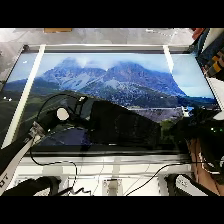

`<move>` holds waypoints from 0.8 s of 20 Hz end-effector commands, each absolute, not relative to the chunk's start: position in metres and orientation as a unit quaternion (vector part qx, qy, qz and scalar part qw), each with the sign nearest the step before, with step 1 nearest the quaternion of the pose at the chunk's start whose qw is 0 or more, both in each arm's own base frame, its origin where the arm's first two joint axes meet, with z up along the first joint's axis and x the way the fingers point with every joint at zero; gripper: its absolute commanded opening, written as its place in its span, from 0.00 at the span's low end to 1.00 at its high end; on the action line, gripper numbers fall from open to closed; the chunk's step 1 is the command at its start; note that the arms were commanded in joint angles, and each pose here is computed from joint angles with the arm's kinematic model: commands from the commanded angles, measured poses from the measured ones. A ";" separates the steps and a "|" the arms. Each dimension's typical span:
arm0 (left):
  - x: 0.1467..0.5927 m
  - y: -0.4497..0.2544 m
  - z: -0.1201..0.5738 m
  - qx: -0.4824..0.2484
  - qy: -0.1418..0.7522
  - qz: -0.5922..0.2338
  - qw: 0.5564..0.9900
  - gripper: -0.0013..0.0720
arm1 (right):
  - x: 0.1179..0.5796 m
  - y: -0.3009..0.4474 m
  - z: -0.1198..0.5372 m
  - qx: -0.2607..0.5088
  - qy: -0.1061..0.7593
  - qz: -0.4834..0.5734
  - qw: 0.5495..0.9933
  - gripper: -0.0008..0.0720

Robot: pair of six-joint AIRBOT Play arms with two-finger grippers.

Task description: Fold the clothes and pants, and hang the long-sleeved shirts on hangers.

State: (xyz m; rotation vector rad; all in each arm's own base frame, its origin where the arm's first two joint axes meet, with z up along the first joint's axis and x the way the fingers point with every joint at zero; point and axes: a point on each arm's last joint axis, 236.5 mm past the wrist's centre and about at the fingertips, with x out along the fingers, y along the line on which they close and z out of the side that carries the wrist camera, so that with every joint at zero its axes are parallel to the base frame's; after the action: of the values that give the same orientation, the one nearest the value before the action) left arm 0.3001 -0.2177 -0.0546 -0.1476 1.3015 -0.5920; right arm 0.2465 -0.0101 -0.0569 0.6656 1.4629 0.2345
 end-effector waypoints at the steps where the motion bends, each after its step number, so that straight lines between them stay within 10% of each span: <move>1: 0.299 -0.218 -0.055 -0.067 0.598 -0.272 0.751 0.96 | 0.243 0.034 -0.065 0.389 0.604 0.163 0.676 0.93; 16: 0.292 -0.218 -0.056 -0.065 0.608 -0.275 0.742 0.96 | 0.289 0.027 -0.099 0.301 0.620 -0.002 0.724 0.95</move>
State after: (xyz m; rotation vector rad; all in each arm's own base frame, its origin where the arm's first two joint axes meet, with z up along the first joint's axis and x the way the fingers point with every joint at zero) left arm 0.2929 -0.2179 -0.0558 -0.1432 1.3303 -0.6032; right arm 0.2837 0.0332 -0.0966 0.6428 1.3781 0.0730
